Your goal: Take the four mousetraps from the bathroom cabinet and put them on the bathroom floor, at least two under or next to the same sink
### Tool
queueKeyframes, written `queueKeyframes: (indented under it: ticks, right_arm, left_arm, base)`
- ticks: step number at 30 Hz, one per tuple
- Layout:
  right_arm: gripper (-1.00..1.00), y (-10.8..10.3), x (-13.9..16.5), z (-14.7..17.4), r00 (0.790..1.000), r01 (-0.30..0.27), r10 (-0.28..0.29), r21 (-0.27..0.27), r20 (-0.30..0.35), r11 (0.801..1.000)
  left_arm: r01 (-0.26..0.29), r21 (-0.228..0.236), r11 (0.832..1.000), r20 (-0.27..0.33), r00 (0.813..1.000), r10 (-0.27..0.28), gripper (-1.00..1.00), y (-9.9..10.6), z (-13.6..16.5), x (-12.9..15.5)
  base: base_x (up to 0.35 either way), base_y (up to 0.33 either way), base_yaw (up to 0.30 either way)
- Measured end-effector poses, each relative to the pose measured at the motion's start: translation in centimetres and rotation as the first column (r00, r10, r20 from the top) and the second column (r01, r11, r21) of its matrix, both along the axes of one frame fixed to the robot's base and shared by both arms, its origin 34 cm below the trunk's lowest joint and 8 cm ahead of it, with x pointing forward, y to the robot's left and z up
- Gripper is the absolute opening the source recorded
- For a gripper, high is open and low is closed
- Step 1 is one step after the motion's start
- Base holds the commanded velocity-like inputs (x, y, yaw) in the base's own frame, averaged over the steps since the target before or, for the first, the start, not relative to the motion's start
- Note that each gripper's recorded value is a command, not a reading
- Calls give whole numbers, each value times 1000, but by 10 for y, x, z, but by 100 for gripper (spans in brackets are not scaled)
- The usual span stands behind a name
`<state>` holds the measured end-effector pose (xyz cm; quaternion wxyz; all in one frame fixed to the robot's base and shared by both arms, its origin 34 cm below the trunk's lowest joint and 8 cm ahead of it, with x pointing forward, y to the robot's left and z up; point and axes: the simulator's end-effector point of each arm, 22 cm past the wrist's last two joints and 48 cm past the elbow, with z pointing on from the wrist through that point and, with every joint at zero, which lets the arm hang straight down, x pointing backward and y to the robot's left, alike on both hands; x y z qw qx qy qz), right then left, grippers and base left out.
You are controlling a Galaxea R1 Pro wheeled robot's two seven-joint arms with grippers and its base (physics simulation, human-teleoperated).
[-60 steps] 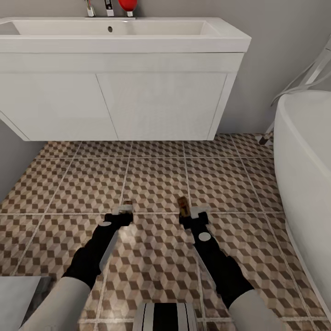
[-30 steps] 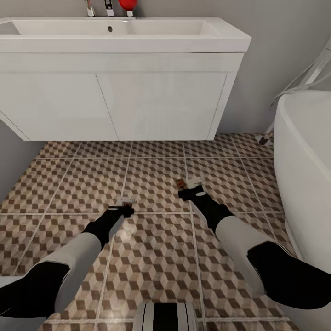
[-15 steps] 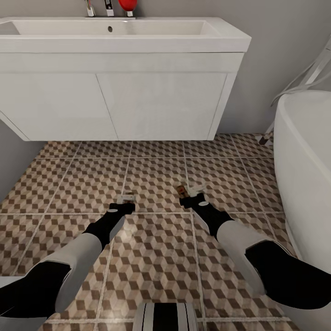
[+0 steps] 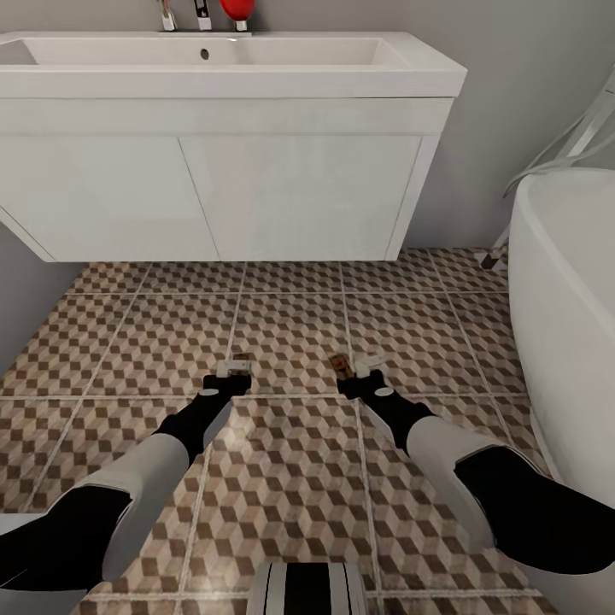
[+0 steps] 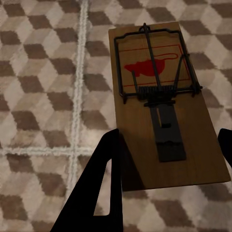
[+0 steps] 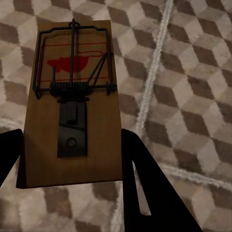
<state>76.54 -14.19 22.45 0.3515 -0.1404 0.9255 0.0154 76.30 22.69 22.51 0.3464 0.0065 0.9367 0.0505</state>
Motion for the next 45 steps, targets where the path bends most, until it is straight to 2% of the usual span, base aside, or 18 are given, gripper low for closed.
queueKeyframes:
  ticks: [8, 16, 20, 34, 45]
  right_arm:
    - [-100, 2, -1, 0, 1000, -1, 1, 5, 6, 1000]
    - [-100, 8, 12, 14, 996, -7, 3, 34, 94, 999]
    - [-100, 11, 13, 16, 994, -10, 6, 40, 106, 999]
    - [-100, 11, 13, 15, 994, -9, 4, 42, 107, 999]
    - [-100, 11, -2, -23, 999, -6, 4, 42, 53, 999]
  left_arm:
    - [9, -8, 1000, -16, 1000, -9, -100, 1, -10, -11]
    - [13, -7, 1000, -57, 998, -14, -100, 3, -28, -33]
    - [13, -4, 1000, -64, 998, -13, -100, 5, -30, -35]
    - [11, 1, 1000, -77, 997, -11, -100, 8, -34, -41]
    - [11, 0, 1000, -135, 991, -11, -100, 7, -71, -60]
  base:
    - [0, 0, 0]
    - [0, 0, 0]
    - [0, 0, 0]
    - [0, 0, 0]
    - [0, 0, 0]
